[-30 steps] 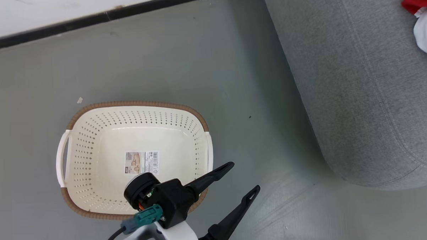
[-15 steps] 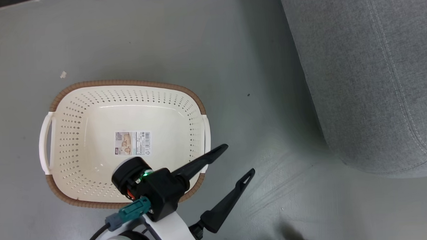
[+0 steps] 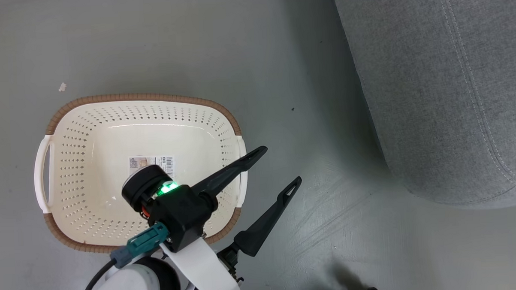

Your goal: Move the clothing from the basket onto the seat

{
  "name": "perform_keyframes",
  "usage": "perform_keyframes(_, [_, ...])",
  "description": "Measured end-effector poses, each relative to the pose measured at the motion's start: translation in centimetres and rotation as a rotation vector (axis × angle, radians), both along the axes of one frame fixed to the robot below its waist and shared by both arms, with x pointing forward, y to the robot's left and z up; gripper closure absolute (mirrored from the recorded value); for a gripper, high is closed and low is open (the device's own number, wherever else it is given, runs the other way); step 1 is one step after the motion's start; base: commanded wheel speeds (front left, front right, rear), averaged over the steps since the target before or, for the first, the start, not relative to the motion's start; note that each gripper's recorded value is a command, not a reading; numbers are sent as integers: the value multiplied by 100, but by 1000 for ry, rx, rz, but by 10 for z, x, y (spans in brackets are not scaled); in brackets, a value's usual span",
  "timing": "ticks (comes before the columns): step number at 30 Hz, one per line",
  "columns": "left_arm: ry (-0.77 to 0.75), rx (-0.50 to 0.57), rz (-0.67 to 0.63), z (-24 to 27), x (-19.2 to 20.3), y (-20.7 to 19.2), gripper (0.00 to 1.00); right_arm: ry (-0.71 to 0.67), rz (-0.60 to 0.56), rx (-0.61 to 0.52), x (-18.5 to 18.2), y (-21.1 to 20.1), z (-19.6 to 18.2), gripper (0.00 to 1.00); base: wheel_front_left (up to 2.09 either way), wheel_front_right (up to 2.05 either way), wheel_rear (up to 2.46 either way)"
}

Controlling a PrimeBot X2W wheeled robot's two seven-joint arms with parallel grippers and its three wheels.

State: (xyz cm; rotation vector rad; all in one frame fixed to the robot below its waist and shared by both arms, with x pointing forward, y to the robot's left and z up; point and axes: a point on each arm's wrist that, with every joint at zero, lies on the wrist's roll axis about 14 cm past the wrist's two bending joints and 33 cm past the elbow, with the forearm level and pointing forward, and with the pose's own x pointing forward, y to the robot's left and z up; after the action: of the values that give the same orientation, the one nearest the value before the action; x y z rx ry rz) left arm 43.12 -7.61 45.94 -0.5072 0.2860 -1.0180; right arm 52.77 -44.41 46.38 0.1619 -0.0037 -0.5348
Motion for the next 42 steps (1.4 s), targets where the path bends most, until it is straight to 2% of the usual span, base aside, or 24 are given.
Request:
perform_keyframes(15, [-55, -44, 16, 18, 4, -5, 0, -33, 15, -26, -19, 3, 20, 0, 0, 0, 0])
perform_keyframes(20, [-56, -41, 26, 20, 4, -4, 0, -100, 43, -60, -23, 10, 46, 0, 0, 0, 0])
perform_keyframes(28, [-93, -33, 102, 29, 16, 8, 0, -172, 146, -71, -27, 49, 68, 0, 0, 0, 0])
perform_keyframes(42, [-103, -25, 424, 42, 37, 69, 0, -198, 516, -47, -20, 193, 72, 0, 0, 0, 0])
